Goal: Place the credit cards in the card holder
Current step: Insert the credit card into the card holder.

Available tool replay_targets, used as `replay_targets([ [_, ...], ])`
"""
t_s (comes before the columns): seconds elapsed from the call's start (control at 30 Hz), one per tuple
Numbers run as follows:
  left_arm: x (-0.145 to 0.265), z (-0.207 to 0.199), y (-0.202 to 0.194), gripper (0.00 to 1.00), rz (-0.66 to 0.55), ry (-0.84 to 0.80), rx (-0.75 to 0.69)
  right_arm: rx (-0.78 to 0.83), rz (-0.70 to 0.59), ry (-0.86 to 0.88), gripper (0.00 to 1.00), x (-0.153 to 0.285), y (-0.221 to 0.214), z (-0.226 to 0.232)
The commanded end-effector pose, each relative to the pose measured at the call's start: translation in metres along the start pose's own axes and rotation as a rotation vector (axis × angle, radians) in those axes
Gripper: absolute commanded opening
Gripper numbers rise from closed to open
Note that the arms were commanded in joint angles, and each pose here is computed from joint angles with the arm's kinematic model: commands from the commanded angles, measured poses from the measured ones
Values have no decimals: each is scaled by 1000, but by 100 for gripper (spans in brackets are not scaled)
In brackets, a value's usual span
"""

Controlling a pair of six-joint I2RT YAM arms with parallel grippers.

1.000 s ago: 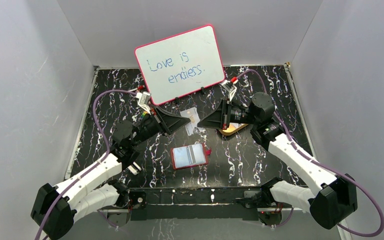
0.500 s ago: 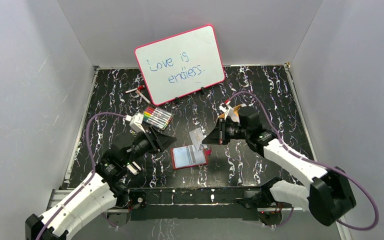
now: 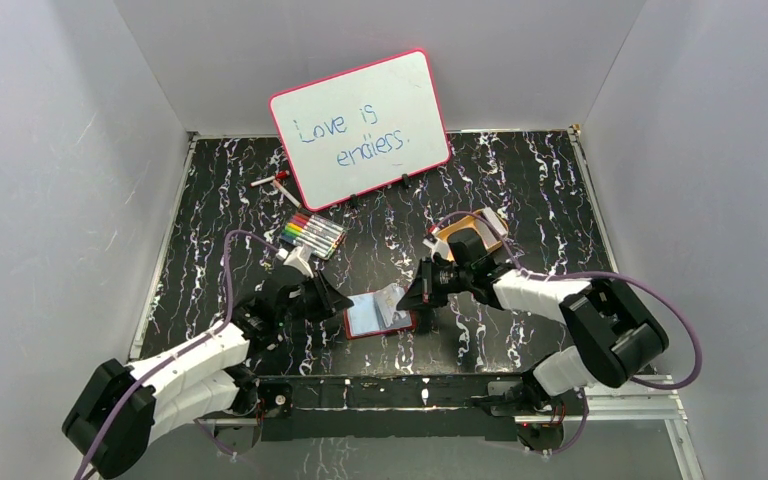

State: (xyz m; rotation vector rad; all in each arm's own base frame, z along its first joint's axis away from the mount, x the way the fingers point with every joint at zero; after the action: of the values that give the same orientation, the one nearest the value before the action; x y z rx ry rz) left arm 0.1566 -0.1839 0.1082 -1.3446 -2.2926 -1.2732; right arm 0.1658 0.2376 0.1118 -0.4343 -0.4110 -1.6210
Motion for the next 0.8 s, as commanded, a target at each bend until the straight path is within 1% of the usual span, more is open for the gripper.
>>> replay_targets([
  [0.0,-7,8,-2,14,-25,21,-4,30,-32,39,0,-9,10,12],
  [0.3,-19,22,-16,10,24,60,3,9,-18,11,0,-23,13,-1],
  [0.77,-19,32,-27,10,58,85,-8,-8,9,9,0,-36,11,-5],
])
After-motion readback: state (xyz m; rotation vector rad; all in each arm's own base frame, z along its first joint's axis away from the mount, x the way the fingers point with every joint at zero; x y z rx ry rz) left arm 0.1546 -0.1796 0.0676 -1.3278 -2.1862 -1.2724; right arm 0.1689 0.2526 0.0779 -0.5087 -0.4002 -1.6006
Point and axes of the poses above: each gripper's point midway between its finger pads, its own x axis back along the fingers, its own z axis along the line the jaws close on, y = z × x, the point moved 6 cm from there along x, back along the fingers, and after that the axes turned 13 degrees about -x, right-handed, at the moved point
